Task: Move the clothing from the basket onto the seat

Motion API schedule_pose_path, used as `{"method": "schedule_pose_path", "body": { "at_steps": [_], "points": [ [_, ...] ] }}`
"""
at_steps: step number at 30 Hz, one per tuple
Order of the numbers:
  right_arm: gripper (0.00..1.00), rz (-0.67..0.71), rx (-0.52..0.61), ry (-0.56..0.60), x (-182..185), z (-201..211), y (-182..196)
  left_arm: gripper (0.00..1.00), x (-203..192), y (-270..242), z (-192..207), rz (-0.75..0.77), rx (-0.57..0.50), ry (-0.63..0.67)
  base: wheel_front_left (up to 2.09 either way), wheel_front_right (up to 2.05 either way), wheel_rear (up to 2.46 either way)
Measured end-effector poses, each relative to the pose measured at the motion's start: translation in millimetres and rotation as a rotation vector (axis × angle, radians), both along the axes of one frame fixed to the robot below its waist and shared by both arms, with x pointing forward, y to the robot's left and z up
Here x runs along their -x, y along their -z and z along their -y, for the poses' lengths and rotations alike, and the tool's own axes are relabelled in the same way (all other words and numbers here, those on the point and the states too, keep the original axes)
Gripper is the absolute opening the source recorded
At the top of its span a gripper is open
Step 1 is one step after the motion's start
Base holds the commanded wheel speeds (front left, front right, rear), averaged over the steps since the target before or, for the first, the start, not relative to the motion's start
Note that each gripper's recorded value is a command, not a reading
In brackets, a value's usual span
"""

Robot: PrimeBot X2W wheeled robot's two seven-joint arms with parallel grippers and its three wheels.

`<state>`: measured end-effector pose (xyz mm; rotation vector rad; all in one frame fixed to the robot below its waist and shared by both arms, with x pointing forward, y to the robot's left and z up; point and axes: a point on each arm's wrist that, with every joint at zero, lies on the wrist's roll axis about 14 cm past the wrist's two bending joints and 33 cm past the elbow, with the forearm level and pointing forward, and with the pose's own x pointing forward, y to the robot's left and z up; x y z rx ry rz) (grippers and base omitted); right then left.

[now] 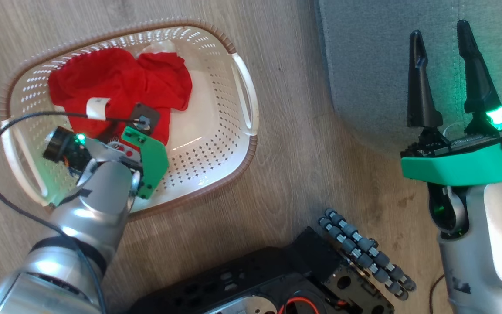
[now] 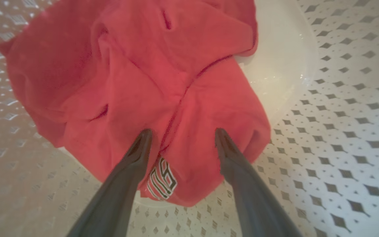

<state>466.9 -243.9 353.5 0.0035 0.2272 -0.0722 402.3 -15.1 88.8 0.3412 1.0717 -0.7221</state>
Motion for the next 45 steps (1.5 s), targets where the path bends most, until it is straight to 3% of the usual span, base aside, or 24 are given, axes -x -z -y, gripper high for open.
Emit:
{"method": "schedule_pose_path", "body": {
  "at_steps": [9,25,26,27,28,29,45],
  "points": [
    [1.00,-0.030,0.010,0.020,4,6,12,1.00,-7,20,-15,-0.016,-0.107,-0.005,0.00,0.00,0.00],
    [1.00,-0.061,0.003,0.024,9,3,25,1.00,-16,31,-13,-0.027,-0.108,0.027,0.00,0.00,0.00],
    [1.00,-0.057,0.006,0.025,8,4,24,0.91,-15,32,-14,-0.039,-0.109,0.025,0.00,0.00,0.00],
    [1.00,-0.055,0.011,0.024,8,4,23,0.38,-14,32,-15,-0.055,-0.109,0.010,0.00,0.00,0.00],
    [1.00,-0.055,0.015,0.020,7,3,23,0.11,-13,33,-15,-0.069,-0.105,-0.009,0.00,0.00,0.00],
    [1.00,-0.054,0.018,0.015,7,2,23,0.00,-13,32,-15,-0.075,-0.101,-0.018,0.00,0.00,0.00],
    [1.00,0.003,0.024,-0.003,-3,-1,3,0.00,-23,18,-13,-0.047,-0.063,-0.069,0.00,0.00,0.00]
  ]
}}
